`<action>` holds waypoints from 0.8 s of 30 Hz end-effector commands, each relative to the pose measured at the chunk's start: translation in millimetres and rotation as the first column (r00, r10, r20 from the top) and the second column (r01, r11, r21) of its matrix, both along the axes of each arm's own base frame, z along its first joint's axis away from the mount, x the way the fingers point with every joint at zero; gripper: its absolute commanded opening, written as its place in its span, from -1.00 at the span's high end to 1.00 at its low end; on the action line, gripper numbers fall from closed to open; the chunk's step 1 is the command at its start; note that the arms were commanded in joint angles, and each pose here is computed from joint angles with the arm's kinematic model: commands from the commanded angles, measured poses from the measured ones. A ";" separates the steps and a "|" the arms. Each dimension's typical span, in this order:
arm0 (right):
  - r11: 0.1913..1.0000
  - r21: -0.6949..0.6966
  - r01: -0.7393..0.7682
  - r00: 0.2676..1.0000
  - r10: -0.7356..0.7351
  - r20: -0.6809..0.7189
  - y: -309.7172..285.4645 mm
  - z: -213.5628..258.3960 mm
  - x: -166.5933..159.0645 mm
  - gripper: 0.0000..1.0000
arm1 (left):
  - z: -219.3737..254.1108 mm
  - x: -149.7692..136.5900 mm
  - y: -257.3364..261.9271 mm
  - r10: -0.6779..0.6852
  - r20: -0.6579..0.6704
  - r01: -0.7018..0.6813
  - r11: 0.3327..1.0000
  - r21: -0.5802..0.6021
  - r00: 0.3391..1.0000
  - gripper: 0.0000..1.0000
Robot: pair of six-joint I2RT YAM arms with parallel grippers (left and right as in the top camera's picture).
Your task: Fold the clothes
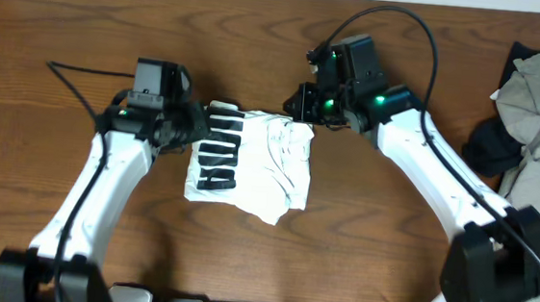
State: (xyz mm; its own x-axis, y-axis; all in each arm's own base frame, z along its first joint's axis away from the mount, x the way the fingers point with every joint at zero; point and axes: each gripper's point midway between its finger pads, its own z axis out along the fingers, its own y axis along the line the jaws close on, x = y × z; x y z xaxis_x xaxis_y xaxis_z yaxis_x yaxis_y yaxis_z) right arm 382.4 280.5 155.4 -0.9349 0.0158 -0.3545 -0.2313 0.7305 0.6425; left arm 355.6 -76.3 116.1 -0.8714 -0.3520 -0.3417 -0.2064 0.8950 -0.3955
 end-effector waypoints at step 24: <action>0.955 -0.288 0.075 0.962 -0.145 -0.230 0.3 -123.3 25.9 0.98 | -85.5 65.9 -50.4 -0.131 -0.061 0.126 0.989 -0.081 0.990 0.80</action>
State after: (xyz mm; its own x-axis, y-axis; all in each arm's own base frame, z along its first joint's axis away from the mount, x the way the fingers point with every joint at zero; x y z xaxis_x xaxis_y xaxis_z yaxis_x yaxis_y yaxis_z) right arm 399.9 288.4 37.5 -0.9928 0.0230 -0.1178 -0.0347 0.8846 0.4651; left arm 417.2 -131.3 35.5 -0.9305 -0.2636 -0.2544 -0.1169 0.8718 -0.4756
